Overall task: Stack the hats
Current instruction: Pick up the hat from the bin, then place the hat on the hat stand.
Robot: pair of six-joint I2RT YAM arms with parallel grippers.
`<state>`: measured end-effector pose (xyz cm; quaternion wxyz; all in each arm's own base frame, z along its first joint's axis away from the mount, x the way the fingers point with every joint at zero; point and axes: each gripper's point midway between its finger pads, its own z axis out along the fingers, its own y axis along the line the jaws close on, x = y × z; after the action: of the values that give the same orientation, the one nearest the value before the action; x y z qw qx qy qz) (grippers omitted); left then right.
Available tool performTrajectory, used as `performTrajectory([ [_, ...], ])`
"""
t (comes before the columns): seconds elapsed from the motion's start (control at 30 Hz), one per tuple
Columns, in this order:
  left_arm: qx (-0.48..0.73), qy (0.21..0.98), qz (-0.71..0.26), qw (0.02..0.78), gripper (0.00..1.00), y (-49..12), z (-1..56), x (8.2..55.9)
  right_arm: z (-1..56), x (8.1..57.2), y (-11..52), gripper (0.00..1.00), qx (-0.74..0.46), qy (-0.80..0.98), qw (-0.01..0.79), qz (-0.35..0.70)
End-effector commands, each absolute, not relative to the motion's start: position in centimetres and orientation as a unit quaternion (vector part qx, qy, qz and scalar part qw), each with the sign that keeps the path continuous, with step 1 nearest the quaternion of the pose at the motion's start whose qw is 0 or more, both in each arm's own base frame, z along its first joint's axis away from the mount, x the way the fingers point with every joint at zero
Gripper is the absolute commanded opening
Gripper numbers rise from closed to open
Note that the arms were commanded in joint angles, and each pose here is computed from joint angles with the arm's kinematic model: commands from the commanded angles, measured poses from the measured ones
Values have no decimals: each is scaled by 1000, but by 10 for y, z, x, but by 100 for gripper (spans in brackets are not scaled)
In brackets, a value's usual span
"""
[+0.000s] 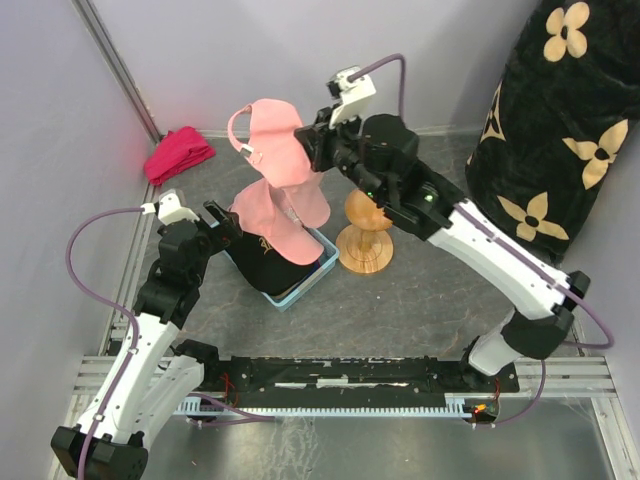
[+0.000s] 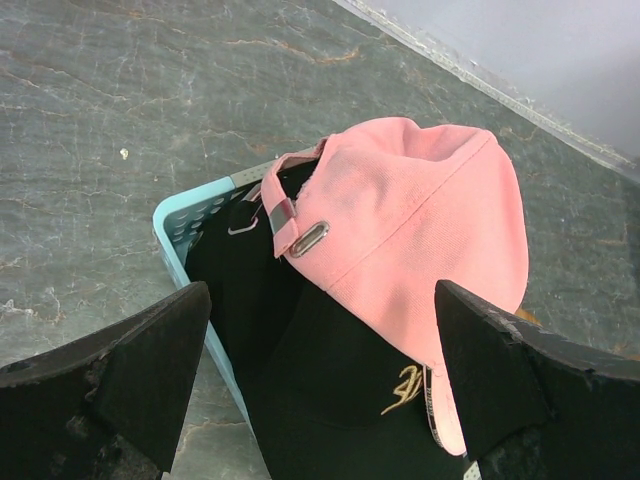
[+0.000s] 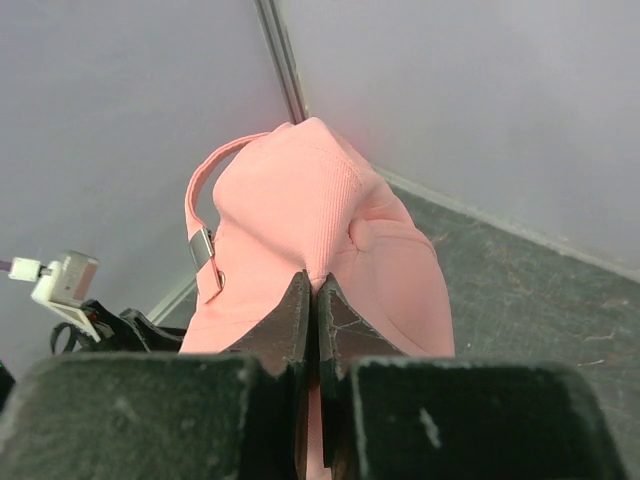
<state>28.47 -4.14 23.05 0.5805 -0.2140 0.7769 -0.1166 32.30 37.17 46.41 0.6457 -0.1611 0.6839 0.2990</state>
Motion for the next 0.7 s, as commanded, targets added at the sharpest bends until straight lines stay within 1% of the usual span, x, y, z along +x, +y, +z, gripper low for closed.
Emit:
performTrajectory([
  [0.0, -230, 753, -135, 601, 99, -40, 252, 286, 533, 299, 318, 5, -126, 633, 704, 296],
  [0.17, -225, 758, -141, 596, 99, -44, 250, 287, 545, 287, 270, 5, -110, 636, 725, 242],
  [0.3, -221, 761, -144, 593, 99, -46, 247, 288, 542, 278, 228, 5, -98, 643, 737, 187],
  [0.5, -215, 762, -149, 592, 99, -49, 247, 288, 508, 276, 183, 5, -79, 671, 732, 93],
  [0.67, -206, 765, -155, 591, 99, -53, 248, 289, 476, 278, 169, 5, -76, 691, 717, 47],
])
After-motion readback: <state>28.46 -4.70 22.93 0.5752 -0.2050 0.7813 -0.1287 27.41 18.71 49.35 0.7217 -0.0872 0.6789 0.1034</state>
